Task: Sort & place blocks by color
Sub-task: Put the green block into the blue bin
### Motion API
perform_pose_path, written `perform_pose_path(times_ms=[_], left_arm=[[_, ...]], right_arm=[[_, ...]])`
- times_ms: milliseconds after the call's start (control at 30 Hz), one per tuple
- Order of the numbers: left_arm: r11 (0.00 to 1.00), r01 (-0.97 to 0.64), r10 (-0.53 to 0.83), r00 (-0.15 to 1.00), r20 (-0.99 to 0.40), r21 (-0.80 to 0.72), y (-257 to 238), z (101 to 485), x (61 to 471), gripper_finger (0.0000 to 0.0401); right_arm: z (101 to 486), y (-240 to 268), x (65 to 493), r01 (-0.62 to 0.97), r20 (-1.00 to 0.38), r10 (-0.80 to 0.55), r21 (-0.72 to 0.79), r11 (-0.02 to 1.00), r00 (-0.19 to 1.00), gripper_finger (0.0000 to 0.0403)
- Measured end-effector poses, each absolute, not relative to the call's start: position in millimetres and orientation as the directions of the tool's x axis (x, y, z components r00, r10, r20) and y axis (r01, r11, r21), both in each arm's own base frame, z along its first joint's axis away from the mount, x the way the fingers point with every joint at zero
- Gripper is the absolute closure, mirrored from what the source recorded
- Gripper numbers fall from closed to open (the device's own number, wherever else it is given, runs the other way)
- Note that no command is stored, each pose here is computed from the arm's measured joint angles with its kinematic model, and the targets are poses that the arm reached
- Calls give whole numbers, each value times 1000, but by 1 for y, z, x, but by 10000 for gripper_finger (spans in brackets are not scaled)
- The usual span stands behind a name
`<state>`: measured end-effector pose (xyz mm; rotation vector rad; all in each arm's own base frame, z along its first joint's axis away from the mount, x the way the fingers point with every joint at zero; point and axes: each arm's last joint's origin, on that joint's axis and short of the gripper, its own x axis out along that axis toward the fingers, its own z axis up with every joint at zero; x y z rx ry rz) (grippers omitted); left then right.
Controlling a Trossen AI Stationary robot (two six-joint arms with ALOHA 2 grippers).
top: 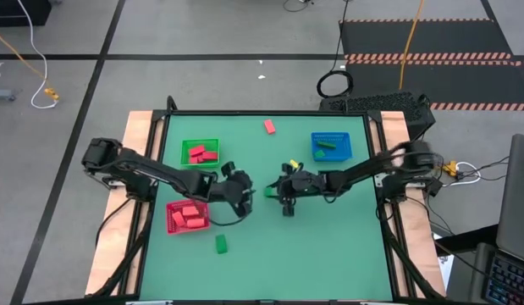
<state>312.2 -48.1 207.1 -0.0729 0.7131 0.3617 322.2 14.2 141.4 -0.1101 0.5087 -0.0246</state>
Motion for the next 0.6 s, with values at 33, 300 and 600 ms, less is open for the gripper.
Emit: perform_pose_path(times_ms=[33,300,600], left_arm=[[933,-353,321,715,-621,76,-48,216,310,242],[929,-337,365,902,-232,152,-37,296,296,242],[838,-536,546,827,-135,105,2,305,299,242]], right_arm=[[150,13,317,22,-498,-90,-140,990,862,280],[210,-10,264,308,-539,-426,-298,903,727,280],[232,-47,210,634,-533,-698,-340,695,479,280]])
